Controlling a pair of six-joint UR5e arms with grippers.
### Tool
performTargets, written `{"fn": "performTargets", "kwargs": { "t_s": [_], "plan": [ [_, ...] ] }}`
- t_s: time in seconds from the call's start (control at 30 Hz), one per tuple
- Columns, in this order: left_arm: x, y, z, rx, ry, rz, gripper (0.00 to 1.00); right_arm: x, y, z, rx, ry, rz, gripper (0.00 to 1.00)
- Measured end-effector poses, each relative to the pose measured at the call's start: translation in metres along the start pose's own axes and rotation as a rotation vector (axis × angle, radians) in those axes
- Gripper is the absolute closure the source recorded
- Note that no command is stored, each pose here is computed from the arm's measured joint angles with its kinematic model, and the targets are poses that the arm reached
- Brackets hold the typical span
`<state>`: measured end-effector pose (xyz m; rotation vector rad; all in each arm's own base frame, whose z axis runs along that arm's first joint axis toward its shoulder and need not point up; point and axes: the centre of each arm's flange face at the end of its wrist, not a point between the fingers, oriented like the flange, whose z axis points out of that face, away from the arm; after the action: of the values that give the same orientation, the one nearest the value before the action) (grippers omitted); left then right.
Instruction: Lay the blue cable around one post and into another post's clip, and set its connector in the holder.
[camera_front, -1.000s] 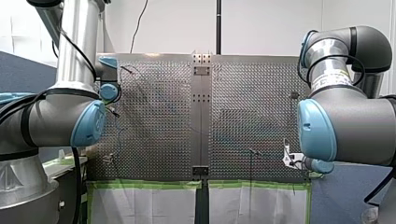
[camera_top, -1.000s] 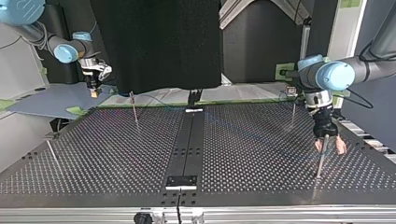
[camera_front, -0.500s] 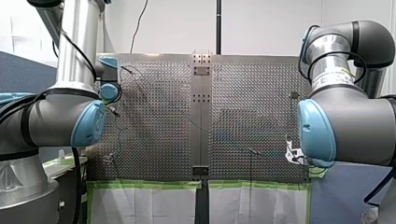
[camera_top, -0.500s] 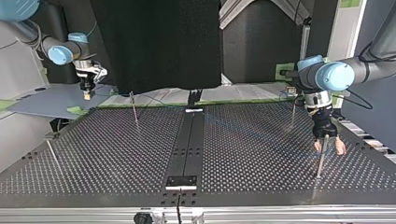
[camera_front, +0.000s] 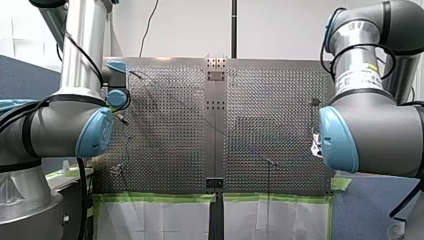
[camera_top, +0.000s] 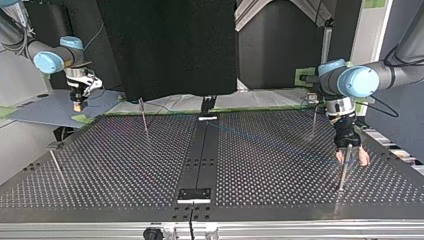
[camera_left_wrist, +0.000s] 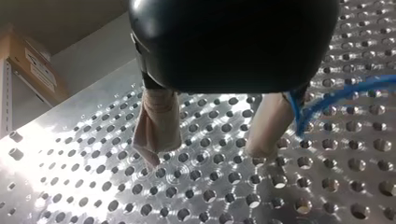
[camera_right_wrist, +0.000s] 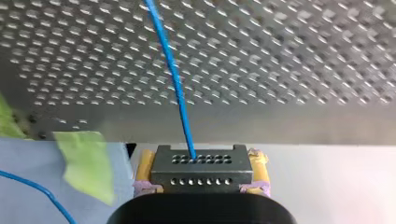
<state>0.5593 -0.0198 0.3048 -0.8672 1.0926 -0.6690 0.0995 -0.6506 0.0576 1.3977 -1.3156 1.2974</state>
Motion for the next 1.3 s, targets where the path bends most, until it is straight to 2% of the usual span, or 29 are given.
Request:
{"fn": "performTargets", "kwargs": {
  "t_s": [0.17,0.23,0.43,0.7,0.8,1.0,1.1,1.2,1.3],
  "plan": [
    [0.000,0.000,0.000,0.000,0.000,0.000,0.00,0.033,0.005,0.004,-0.011,0.026,0.031,1.00],
    [0.000,0.000,0.000,0.000,0.001,0.000,0.00,0.046,0.006,0.006,-0.014,0.038,0.031,1.00],
    [0.000,0.000,0.000,0.001,0.000,0.000,0.00,0.094,0.006,0.011,-0.017,0.081,0.007,1.00],
    [0.000,0.000,0.000,0.000,0.001,0.000,0.00,0.139,-0.006,0.002,-0.007,0.097,-0.023,1.00],
    [0.000,0.000,0.000,0.000,0.001,-0.001,0.00,0.152,-0.008,-0.005,-0.015,0.095,-0.031,1.00],
    [0.000,0.000,0.000,0.000,0.000,-0.002,0.00,0.173,-0.010,-0.024,-0.041,0.077,-0.036,1.00],
    [-0.001,0.000,0.000,-0.001,-0.002,-0.001,0.00,0.188,-0.011,-0.031,-0.042,0.087,-0.036,1.00],
    [-0.001,0.001,0.001,-0.001,-0.003,0.000,0.00,0.201,-0.015,-0.034,-0.031,0.108,-0.035,1.00],
    [-0.002,0.001,0.001,-0.001,-0.004,0.000,0.00,0.207,-0.018,-0.035,-0.005,0.125,-0.032,1.00]
  ]
}}
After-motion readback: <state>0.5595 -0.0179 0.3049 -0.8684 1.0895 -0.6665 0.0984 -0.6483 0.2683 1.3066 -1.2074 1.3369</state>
